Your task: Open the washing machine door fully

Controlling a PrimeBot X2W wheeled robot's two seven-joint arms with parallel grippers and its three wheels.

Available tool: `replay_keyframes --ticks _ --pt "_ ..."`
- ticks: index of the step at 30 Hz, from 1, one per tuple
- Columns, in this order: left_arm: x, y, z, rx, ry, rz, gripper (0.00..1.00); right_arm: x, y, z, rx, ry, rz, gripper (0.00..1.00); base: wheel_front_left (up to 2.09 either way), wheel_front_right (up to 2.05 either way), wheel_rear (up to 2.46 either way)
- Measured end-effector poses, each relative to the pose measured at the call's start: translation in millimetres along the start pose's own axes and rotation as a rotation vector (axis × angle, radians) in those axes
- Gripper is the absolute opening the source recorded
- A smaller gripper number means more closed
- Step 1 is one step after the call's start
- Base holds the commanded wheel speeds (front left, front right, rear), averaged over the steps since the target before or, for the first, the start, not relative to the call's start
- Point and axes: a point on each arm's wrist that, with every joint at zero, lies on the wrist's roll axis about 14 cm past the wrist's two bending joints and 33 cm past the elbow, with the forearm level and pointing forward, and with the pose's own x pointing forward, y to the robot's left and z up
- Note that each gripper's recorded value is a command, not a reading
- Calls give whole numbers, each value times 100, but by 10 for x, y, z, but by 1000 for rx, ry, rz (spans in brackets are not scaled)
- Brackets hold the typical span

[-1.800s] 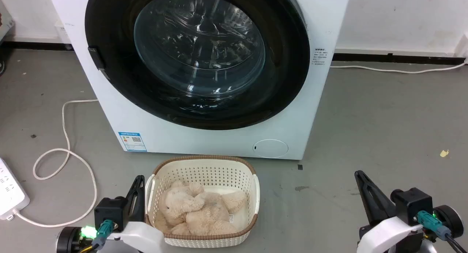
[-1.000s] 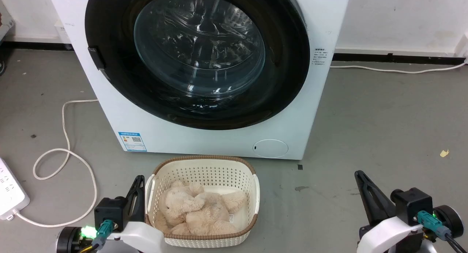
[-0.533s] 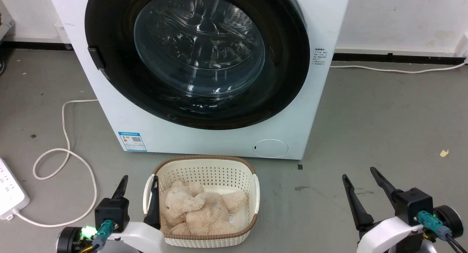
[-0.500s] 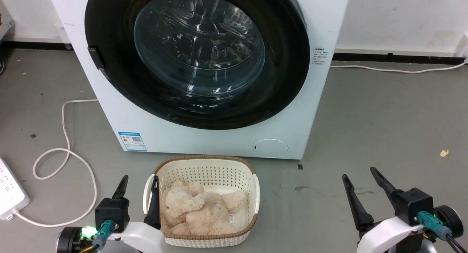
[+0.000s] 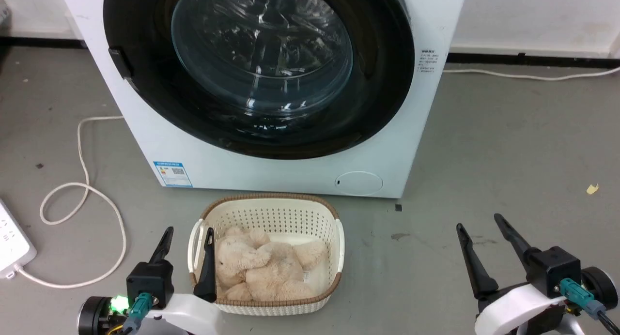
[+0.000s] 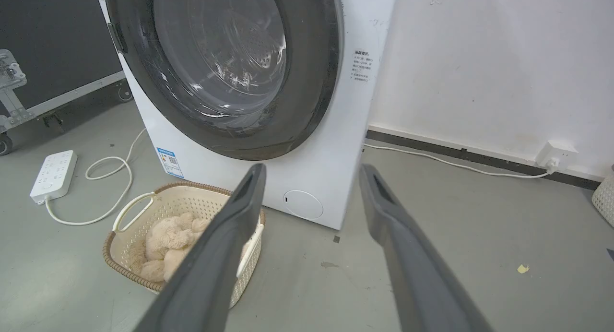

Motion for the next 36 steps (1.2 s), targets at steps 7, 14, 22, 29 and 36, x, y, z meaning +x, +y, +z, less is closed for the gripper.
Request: replay_keyframes --ticks 7,14,22,29,36 --pt "75 -9 18 -2 -16 -3 100 95 27 -26 -7 1 13 100 0 0 0" --pt "127 -16 -5 -12 -19 -4 100 262 31 47 -29 -21 35 49 0 0 0" --pt "199 -11 -10 -24 -28 -1 100 512 3 189 -16 -53 51 0 0 0 0" --pt "252 11 -24 -33 -34 9 100 785 -74 349 60 -82 43 0 0 0 0" --pt "310 24 -57 -39 -37 18 100 1122 -219 372 201 -51 -1 0 0 0 0"
